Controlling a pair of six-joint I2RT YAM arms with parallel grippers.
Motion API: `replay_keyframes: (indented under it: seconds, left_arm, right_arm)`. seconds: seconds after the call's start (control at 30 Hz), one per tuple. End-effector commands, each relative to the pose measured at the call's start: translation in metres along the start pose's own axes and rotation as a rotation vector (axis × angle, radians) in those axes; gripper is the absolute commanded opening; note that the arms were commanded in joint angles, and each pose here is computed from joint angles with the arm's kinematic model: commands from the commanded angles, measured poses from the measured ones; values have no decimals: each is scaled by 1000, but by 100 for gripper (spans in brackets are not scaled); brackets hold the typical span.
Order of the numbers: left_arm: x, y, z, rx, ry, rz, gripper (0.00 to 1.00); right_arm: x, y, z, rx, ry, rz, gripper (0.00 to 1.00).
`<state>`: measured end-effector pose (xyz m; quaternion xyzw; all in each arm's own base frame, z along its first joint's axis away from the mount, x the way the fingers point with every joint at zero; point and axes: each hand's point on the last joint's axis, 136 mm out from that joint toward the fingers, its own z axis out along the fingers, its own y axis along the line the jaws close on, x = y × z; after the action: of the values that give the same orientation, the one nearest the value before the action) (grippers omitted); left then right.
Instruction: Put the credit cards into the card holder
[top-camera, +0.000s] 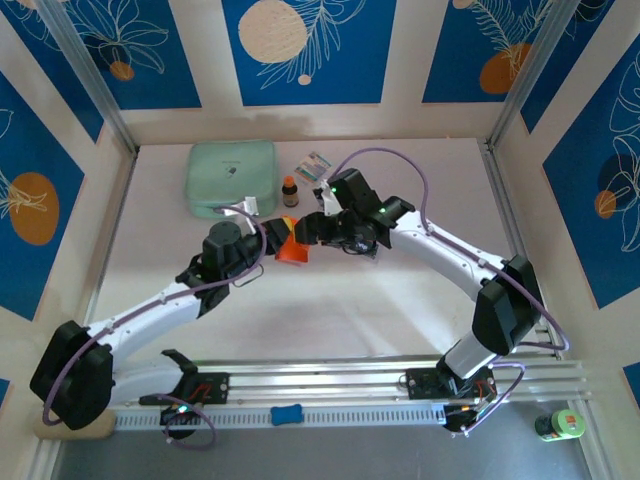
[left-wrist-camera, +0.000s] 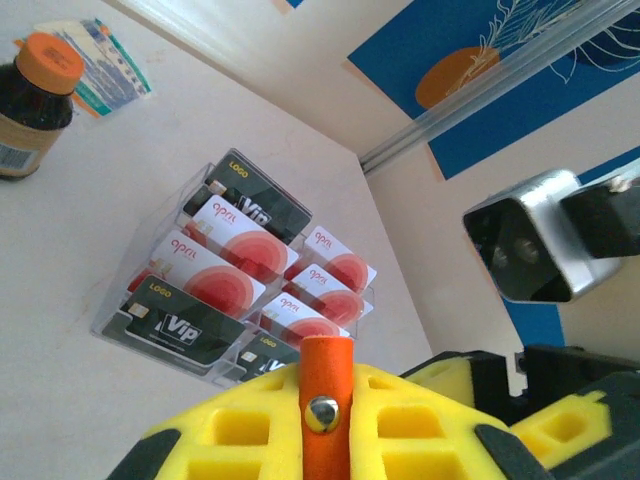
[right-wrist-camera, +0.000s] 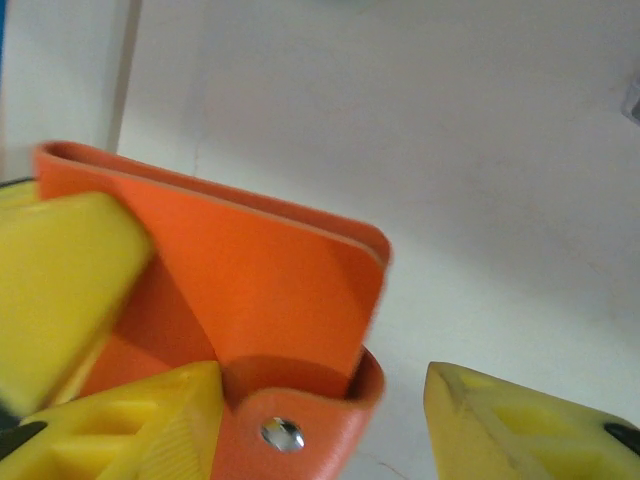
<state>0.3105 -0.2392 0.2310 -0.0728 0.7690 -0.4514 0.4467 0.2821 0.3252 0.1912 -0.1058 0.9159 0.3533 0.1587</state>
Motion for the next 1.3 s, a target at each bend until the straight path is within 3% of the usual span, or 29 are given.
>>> replay_keyframes:
  seconds: [0.0,0.33,0.67,0.83,1.1,1.17,1.27]
  left_arm:
    - [-21,-18,-5,23,-80,20,0]
    - [-25,-17,-8,26,-107,9,0]
    - [-26,-16,-7,25,-115,-9,0]
    - [-36,-13,-10,23,-175,-90,0]
    - [-70,-13,-18,81,-361,-324,0]
    - [-77,-15,-20,98,-396,-366,0]
    - [-85,-17,-20,133,-434,-449,0]
  right_arm:
    - [19,-21,12,67,45,43,54]
    - [42,-93,23,320,66,88,36]
    - [51,-103,17,288,69,131,34]
    - [43,-74,-4,139,0,135,35]
    - [9,-21,-51,-353,-151,250,46]
    - [2,-13,-58,-445,-169,276,52]
    - [-4,1,-59,-535,-172,286,54]
